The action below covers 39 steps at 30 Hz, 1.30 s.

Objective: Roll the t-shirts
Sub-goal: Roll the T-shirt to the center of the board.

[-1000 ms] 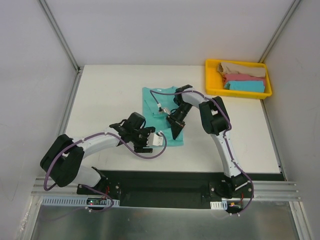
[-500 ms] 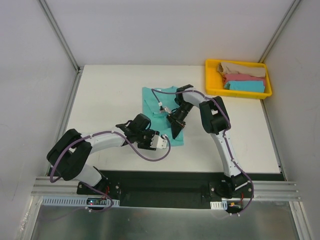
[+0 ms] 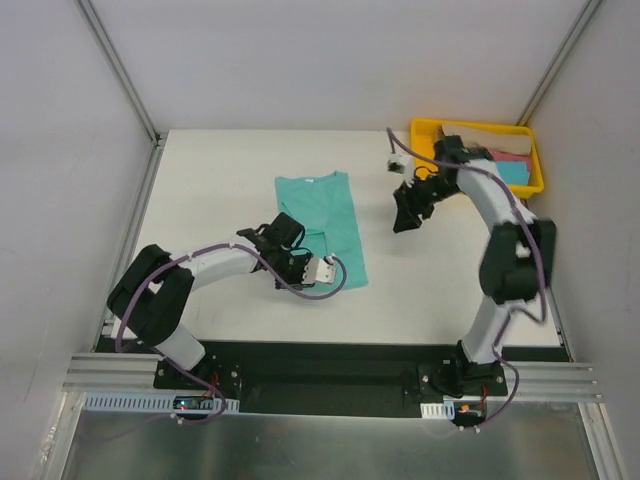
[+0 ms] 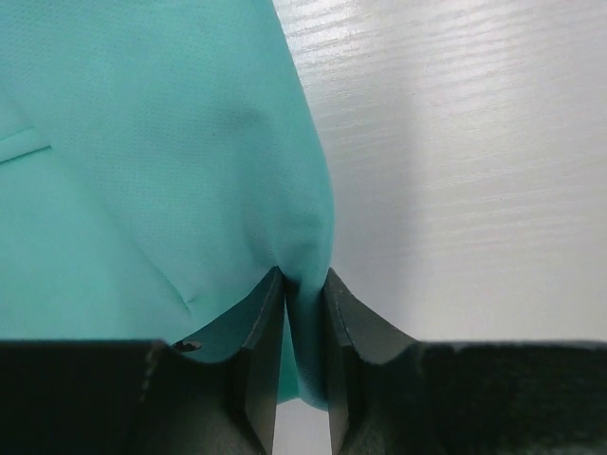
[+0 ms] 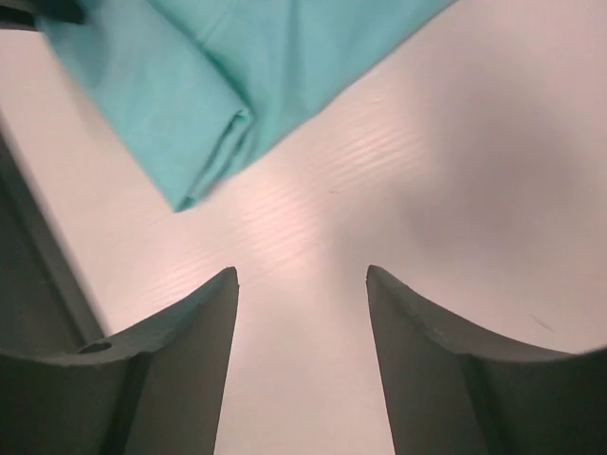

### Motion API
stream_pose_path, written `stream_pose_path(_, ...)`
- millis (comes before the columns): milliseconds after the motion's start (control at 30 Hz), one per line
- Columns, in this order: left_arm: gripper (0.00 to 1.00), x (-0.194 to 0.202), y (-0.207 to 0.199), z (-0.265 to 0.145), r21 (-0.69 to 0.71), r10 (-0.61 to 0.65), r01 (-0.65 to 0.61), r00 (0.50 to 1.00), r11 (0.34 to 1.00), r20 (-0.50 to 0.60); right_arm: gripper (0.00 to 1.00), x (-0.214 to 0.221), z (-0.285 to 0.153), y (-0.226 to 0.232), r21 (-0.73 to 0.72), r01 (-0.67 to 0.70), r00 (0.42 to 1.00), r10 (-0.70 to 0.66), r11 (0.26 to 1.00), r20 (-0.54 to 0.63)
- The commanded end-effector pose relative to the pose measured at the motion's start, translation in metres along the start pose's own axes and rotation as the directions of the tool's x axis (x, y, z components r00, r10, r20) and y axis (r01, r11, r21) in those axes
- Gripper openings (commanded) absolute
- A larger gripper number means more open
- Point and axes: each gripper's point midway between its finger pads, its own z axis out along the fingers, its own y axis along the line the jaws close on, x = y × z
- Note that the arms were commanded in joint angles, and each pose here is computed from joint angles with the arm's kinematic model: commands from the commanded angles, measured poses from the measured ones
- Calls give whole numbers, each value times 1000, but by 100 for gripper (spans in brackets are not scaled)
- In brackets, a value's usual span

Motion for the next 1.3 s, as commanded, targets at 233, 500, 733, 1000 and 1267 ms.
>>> stream_pose_path(233,17,-52,11,-38,323,-435,363,881,874,187,66,-4,28,68,387,595,768,-640,705,-15)
stream_pose_path(500,17,-55,13,-39,377,-502,409,843,831,193,68,-4,77,85,267,703,691,-722,659,-40)
stream_pose_path(733,17,-53,23,-43,379,-540,443,817,812,201,71,2,99,97,157,724,683,-730,672,-24)
stream_pose_path(1000,17,-52,29,-46,401,-577,466,788,788,217,72,8,113,96,99,726,687,-726,681,-44)
stream_pose_path(1267,17,-50,27,-54,432,-623,493,745,755,239,52,-2,132,73,122,707,707,-693,697,-139)
